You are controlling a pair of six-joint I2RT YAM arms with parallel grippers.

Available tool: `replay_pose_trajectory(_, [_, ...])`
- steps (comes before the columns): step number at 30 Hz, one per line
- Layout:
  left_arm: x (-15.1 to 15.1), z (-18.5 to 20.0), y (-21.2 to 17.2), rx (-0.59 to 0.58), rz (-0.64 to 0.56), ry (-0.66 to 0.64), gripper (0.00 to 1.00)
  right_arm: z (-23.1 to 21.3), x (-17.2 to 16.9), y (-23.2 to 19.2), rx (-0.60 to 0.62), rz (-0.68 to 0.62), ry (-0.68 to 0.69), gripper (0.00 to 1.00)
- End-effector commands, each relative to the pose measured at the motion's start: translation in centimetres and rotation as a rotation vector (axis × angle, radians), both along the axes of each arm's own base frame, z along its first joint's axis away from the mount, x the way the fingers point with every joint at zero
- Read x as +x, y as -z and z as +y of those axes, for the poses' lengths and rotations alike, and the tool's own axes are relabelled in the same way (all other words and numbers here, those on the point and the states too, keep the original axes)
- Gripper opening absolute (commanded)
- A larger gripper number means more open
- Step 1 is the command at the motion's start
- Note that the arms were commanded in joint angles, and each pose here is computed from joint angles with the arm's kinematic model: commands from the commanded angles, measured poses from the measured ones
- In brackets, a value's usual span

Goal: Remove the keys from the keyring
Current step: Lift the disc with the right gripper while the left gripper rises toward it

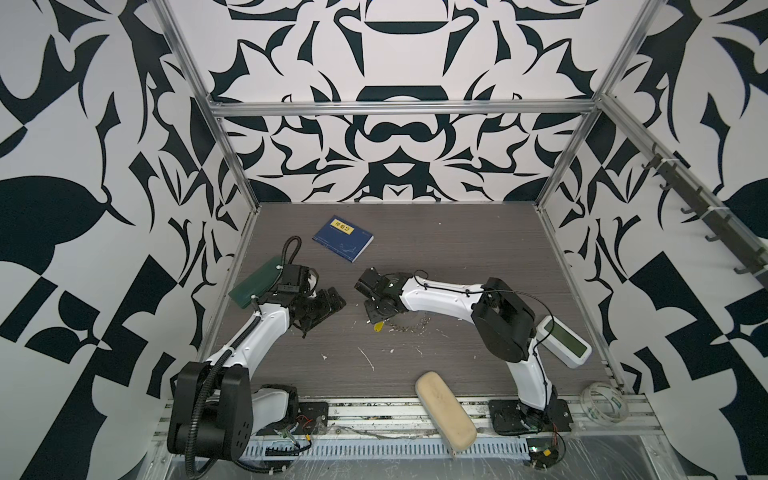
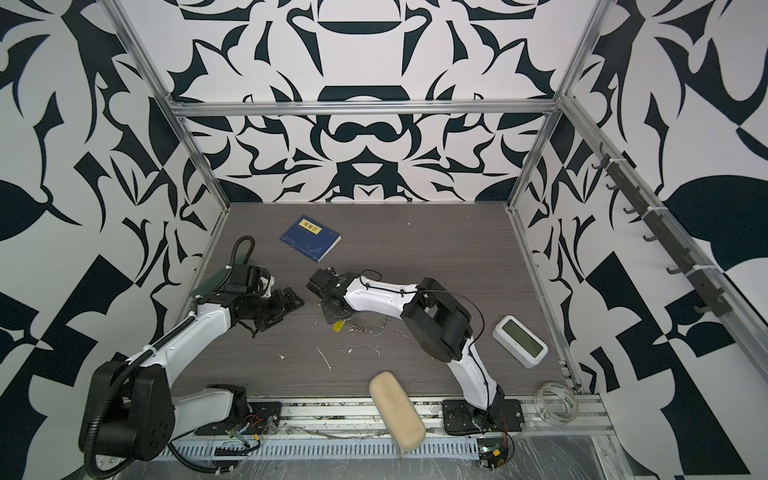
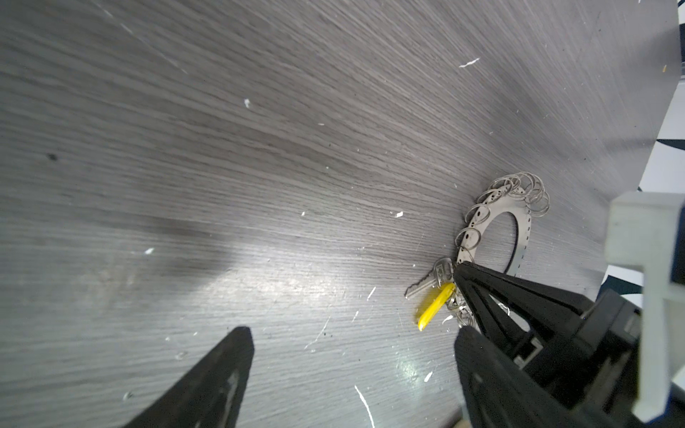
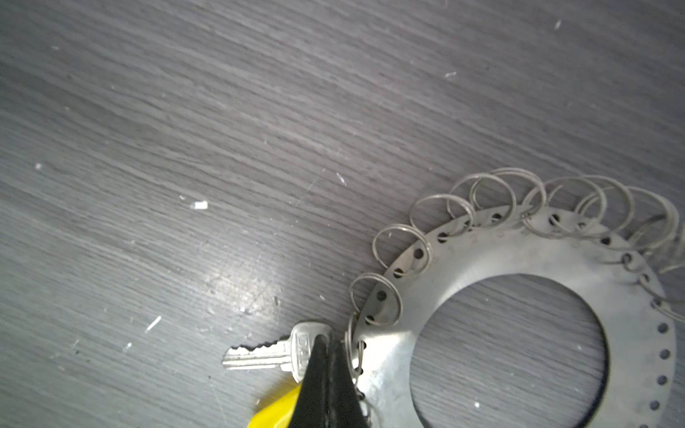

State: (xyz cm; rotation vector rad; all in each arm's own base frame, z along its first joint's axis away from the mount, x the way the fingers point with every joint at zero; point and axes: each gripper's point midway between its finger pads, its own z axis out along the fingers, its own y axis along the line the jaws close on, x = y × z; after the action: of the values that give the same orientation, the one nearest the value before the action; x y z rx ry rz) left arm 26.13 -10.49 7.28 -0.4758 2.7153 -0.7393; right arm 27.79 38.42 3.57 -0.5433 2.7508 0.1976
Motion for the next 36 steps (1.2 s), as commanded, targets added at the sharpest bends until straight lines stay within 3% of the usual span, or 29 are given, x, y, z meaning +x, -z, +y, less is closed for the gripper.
replay_pose_trajectory(1, [0.3, -0.2, -2.1, -0.005, -0.056, 0.046, 0.89, 0.4, 0.5, -5.5, 0.084, -0.055, 0.001, 0.0])
replay_pose_trajectory(7, [1.0, -1.5, -7.3, -0.032, -0.292, 0.195, 0.86, 0.4, 1.1, -12.8, 0.291, -0.112, 0.021, 0.0])
replay_pose_trajectory(15, [0.5, -2.8, -17.7, -0.06, -0.675, 0.319, 0.86, -0.6, 1.7, -22.6, 0.689, -0.172, 0.058, 0.0])
replay_pose_trajectory(17, [0.0, -3.4, -19.9, -0.09, -0.739, 0.35, 0.81, -0.8, 1.4, -25.1, 0.769, -0.195, 0.041, 0.0])
replay_pose_trajectory(24, [-1.5, -5.7, -24.3, -0.216, -0.884, 0.493, 0.77, -2.6, 0.7, -30.4, 0.999, -0.231, 0.057, 0.0])
replay_pose_trajectory(29, [-1.3, -7.4, -25.2, -0.196, -0.959, 0.572, 0.76, -4.8, 0.4, -31.9, 1.014, -0.284, 0.109, 0.0])
replay_pose_trajectory(36, [-0.1, -9.1, -26.1, -0.261, -0.899, 0.527, 0.76, -8.6, 1.4, -32.4, 1.12, -0.377, 0.345, 0.0])
